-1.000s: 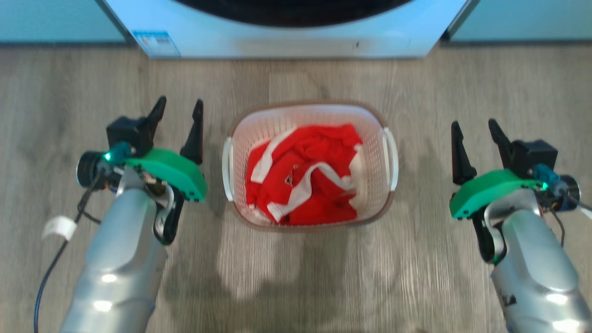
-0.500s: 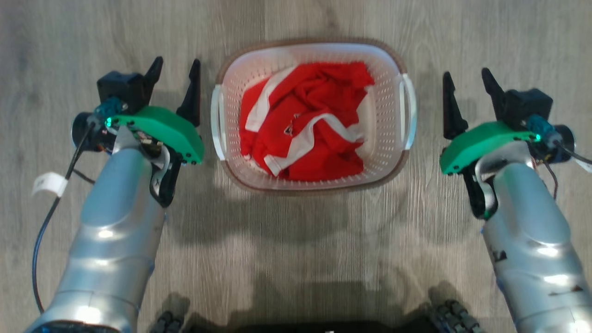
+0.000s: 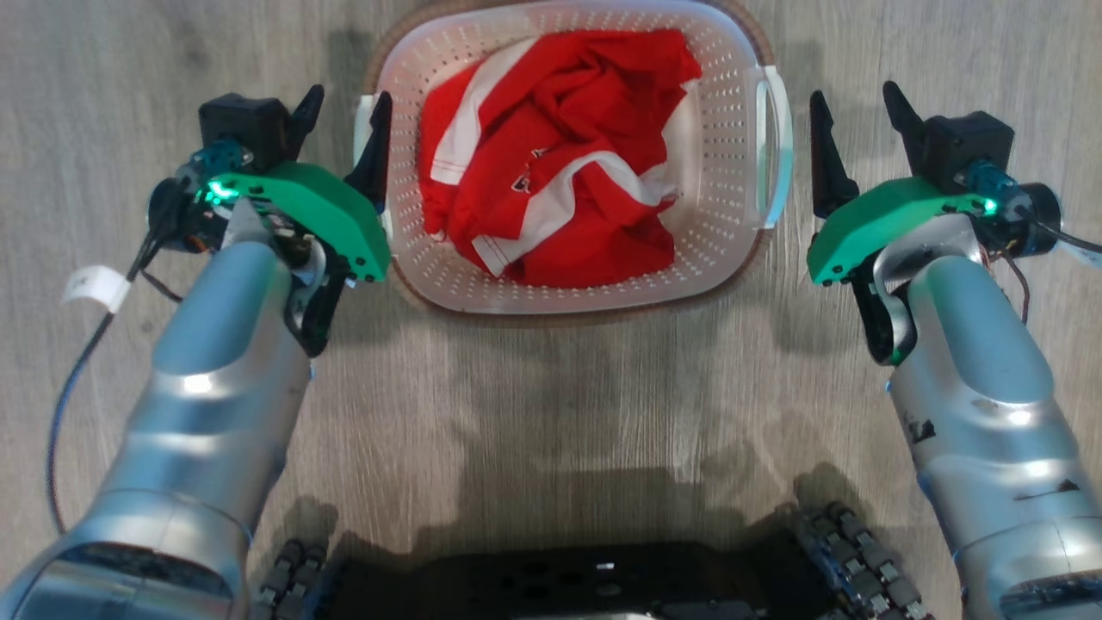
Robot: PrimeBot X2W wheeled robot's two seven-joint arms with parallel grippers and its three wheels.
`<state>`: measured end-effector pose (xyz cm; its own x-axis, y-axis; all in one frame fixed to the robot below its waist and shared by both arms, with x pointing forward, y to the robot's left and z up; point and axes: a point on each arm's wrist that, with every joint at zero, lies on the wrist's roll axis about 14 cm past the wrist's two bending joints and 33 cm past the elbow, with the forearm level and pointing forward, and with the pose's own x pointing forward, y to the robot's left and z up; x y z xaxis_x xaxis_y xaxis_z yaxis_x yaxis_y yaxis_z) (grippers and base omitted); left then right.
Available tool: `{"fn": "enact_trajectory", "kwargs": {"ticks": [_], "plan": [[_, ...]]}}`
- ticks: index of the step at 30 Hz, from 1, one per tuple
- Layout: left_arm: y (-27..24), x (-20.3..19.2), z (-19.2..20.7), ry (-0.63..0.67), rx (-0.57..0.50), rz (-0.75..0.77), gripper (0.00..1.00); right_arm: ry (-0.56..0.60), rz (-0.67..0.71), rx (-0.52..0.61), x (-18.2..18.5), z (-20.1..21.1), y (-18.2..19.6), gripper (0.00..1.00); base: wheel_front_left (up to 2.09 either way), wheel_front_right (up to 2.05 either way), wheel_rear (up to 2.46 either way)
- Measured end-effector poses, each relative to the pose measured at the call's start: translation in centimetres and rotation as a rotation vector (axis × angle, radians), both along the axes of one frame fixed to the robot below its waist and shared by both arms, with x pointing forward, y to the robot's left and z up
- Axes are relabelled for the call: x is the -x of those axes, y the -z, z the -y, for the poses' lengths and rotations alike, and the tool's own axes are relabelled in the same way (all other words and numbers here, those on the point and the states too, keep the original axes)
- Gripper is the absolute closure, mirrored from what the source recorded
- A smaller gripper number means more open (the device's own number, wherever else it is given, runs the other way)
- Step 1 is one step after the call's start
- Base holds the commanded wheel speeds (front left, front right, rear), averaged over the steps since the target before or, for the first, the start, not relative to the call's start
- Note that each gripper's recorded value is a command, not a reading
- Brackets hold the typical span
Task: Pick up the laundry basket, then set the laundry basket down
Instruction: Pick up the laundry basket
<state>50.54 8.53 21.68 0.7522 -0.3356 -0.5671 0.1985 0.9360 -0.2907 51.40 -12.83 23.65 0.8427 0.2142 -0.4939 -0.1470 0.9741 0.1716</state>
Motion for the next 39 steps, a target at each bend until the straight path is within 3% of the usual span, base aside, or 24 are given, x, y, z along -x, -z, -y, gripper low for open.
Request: {"fn": "enact_trajectory", "kwargs": {"ticks": [14, 28, 29, 30, 39], "plan": [[5.6, 2.3, -0.3, 0.034, -0.016, -0.192, 0.00, -0.066, -0.096, -0.001, 1.1, -1.5, 3.9, 0.00, 0.00, 0.00, 0.00], [7.3, 2.6, -0.5, 0.039, -0.001, -0.279, 0.00, -0.120, -0.211, -0.008, 2.6, -2.9, 7.1, 0.01, 0.00, 0.00, 0.00], [7.4, 2.7, -0.5, 0.037, -0.002, -0.288, 0.48, -0.124, -0.220, -0.008, 2.7, -3.0, 7.3, 0.42, 0.00, 0.00, 0.00], [7.5, 3.0, -0.6, 0.035, -0.001, -0.303, 1.00, -0.126, -0.235, -0.010, 3.0, -3.1, 7.6, 1.00, 0.00, 0.00, 0.00], [7.1, 2.7, 0.2, 0.009, 0.056, -0.328, 1.00, -0.133, -0.289, -0.032, 3.5, -3.9, 8.2, 1.00, 0.00, 0.00, 0.00]]}}
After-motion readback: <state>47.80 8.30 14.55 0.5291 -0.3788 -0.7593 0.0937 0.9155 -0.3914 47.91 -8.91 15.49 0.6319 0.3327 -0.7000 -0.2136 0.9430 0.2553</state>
